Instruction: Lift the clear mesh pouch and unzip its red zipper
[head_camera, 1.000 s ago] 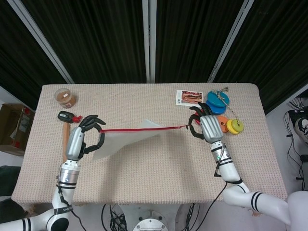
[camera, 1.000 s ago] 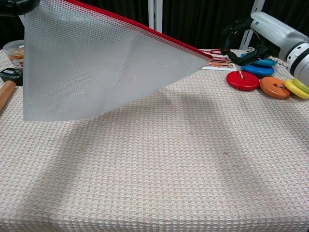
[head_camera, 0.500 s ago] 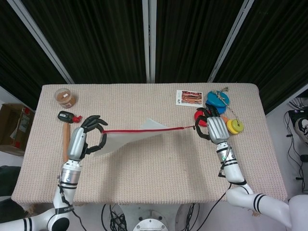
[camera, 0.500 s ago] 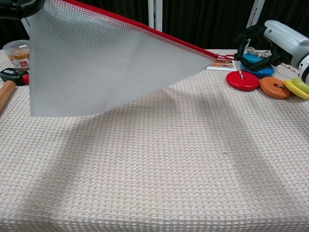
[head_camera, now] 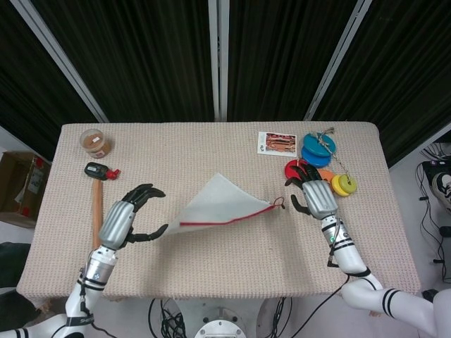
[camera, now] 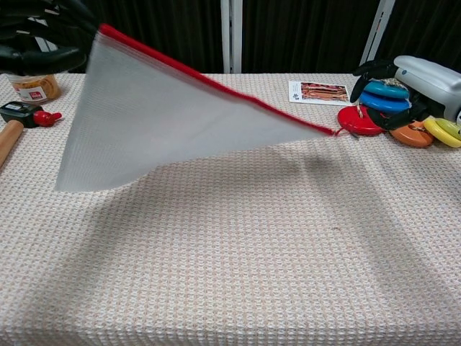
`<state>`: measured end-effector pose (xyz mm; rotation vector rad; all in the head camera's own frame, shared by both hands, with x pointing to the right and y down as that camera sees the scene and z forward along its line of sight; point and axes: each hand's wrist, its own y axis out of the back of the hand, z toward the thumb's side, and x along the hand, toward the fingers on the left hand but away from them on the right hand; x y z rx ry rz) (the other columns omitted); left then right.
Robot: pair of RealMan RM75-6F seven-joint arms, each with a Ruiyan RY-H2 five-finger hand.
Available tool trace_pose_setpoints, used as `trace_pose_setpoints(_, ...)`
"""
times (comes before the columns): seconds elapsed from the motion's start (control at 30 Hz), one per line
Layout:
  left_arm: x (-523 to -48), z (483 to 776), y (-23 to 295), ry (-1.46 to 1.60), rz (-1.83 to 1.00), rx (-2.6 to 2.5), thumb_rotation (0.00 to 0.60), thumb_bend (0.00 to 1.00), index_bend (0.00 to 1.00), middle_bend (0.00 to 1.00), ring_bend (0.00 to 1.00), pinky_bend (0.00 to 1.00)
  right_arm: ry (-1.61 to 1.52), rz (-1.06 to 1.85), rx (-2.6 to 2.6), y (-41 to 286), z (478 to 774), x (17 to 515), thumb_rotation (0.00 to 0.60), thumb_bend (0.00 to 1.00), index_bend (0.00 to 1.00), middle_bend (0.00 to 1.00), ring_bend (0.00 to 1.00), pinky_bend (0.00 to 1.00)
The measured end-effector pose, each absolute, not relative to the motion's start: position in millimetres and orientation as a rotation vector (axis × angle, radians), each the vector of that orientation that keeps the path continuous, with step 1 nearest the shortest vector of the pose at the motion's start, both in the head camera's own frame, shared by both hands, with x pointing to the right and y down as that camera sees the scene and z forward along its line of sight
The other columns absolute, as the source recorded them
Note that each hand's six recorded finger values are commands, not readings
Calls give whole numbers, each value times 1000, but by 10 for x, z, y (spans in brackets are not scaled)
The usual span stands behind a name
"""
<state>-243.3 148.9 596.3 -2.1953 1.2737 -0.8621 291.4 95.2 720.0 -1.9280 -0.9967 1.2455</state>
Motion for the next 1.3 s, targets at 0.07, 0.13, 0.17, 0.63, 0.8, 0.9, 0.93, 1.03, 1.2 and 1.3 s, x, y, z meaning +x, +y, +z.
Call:
trace_pose_setpoints(0.07,-2412,5948,1555,1209,-869,-2202,366,180,246,241,127,200,-977,1276,-1931,972,7245,2955,600,359,293,59,0,0)
trace_pose_setpoints(0.13,-2384,5920,1602,1170,-862,-2210,367,164,244,242,127,199,-954,1304,-1928,986,7286,2990,600,329,248,43,0,0)
trace_pose_setpoints(0.17,-2377,5905,1613,1162,-857,-2213,367,154,244,242,127,200,-937,1321,-1920,993,7309,3012,600,297,216,32,0,0)
trace_pose_setpoints(0.63,-3349,5972,1286,1139,-1209,-1710,600,127,279,253,140,203,-972,1347,-1819,938,6830,3556,600,242,1,36,0,0)
trace_pose_setpoints(0.8,-4059,5900,1343,1099,-1363,-1523,600,136,279,244,138,191,-1098,1308,-1769,1080,6309,4036,600,252,12,42,0,0)
trace_pose_setpoints(0.9,-4346,5828,1531,1115,-1417,-1482,600,136,278,243,137,189,-1160,1310,-1732,1268,6043,4312,600,261,18,42,0,0)
trace_pose_setpoints(0.93,-4431,5796,1621,1117,-1434,-1467,600,136,278,243,137,188,-1178,1310,-1724,1330,5977,4378,600,264,24,42,0,0)
trace_pose_setpoints(1.03,-4577,5714,1857,1117,-1469,-1437,600,137,279,243,137,188,-1229,1314,-1702,1559,5815,4551,600,271,36,42,0,0)
trace_pose_setpoints(1.2,-4649,5586,2203,1110,-1501,-1388,600,137,277,238,137,186,-1274,1338,-1710,1881,5668,4730,600,276,53,43,0,0)
trace_pose_setpoints(1.3,-4588,5544,2386,1106,-1498,-1382,600,137,278,238,137,186,-1288,1339,-1720,1992,5607,4774,600,276,68,43,0,0)
